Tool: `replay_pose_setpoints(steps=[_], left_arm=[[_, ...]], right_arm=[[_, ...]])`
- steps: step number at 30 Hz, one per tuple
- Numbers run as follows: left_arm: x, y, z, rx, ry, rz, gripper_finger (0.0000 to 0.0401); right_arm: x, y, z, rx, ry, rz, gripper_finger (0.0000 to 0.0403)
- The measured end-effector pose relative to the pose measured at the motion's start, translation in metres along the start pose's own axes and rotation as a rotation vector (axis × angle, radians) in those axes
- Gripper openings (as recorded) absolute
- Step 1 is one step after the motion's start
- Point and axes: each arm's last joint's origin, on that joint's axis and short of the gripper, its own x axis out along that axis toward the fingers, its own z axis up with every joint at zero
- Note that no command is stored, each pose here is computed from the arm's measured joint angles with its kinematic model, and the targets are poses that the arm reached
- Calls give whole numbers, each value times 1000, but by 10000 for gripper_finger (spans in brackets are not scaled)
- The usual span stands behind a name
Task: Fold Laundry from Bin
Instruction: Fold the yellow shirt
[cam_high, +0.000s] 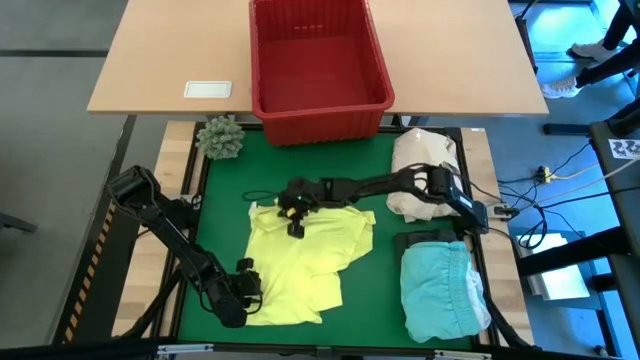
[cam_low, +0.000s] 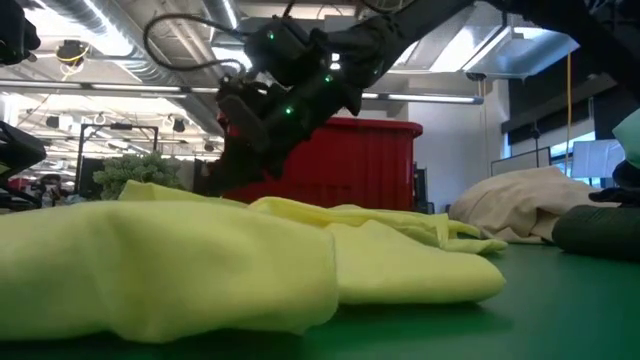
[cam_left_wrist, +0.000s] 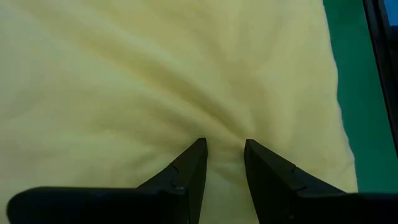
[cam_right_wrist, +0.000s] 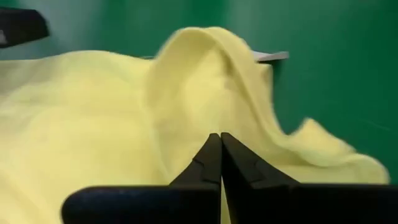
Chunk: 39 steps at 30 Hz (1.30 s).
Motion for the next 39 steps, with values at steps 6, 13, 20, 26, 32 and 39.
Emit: replay_pose_setpoints(steps=[6, 13, 20, 26, 32, 39], left_arm=[[0, 0, 0, -1, 6, -7, 105], [0, -1, 0, -17, 9, -12, 105], [-1, -3, -3, -42, 13, -23, 105], [-4, -12, -5, -52, -2, -90, 105], [-7, -19, -7, -57, -19, -138, 105], [-7, -19, -7, -60, -19, -138, 105]], right_arm=[[5, -15, -7, 53, 20, -120, 1], [-2, -48, -7, 131, 4, -194, 1], [-7, -62, -6, 115, -5, -126, 1], [10, -25, -13, 8, 34, 28, 0], [28, -23, -29, 37, 67, -36, 0], [28, -54, -29, 199, -13, -146, 0]])
